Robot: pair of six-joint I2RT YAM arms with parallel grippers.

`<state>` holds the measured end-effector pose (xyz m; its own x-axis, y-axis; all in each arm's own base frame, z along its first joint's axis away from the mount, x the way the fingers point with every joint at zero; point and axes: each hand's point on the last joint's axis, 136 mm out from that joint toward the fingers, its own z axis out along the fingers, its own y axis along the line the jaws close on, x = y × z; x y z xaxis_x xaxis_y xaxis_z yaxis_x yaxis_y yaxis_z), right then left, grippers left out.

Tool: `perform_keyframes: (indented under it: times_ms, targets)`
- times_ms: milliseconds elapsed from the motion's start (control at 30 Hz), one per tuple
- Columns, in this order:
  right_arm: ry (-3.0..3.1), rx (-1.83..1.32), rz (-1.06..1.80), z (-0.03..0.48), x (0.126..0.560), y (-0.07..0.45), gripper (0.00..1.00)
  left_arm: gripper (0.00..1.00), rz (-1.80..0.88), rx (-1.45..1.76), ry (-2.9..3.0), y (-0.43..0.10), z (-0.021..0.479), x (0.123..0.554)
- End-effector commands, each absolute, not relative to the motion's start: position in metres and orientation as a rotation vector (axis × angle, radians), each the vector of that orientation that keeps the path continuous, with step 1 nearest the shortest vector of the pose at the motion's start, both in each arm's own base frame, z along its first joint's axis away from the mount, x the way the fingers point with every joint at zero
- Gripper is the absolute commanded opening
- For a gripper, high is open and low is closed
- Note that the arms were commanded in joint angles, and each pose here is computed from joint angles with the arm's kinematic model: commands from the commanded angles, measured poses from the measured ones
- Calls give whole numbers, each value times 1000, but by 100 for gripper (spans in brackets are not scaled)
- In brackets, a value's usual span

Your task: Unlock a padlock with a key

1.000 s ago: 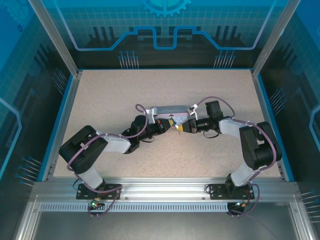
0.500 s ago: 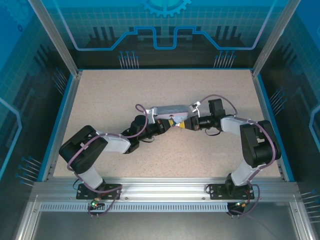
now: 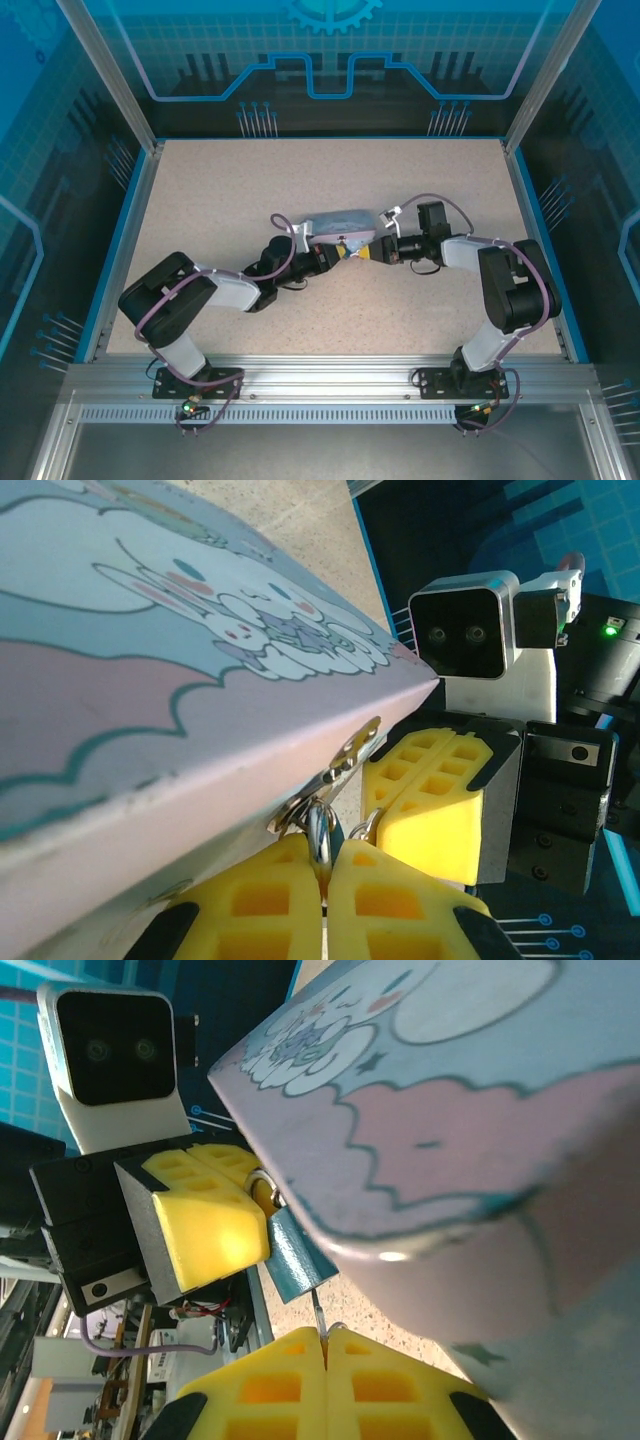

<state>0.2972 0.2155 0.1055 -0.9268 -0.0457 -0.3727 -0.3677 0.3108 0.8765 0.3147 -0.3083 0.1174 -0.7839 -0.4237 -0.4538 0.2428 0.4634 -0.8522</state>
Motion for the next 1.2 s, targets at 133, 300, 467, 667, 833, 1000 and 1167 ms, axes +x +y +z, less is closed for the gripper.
perform_keyframes:
  times_ms: [133,300,467,667,833,1000,1167]
  targets:
    - [2275,-224,1548,109,312,193,0,0,-1321,-219,1879,-294,163,327]
    - [2227,-104,1530,119,309,185,0,0,-1305,-232,1825,-295,179,331]
    - [2135,38,1569,134,309,183,0,0,-1330,-258,1785,-302,189,334]
    - [2085,60,1603,150,311,197,0,0,-1381,-300,1762,-310,193,337]
    - [2064,85,1615,156,316,203,0,0,-1413,-348,1761,-313,193,337]
    - [2073,75,1636,157,318,212,0,0,-1420,-376,1749,-314,196,338]
    - [2103,101,1632,149,317,214,0,0,-1402,-409,1729,-308,197,340]
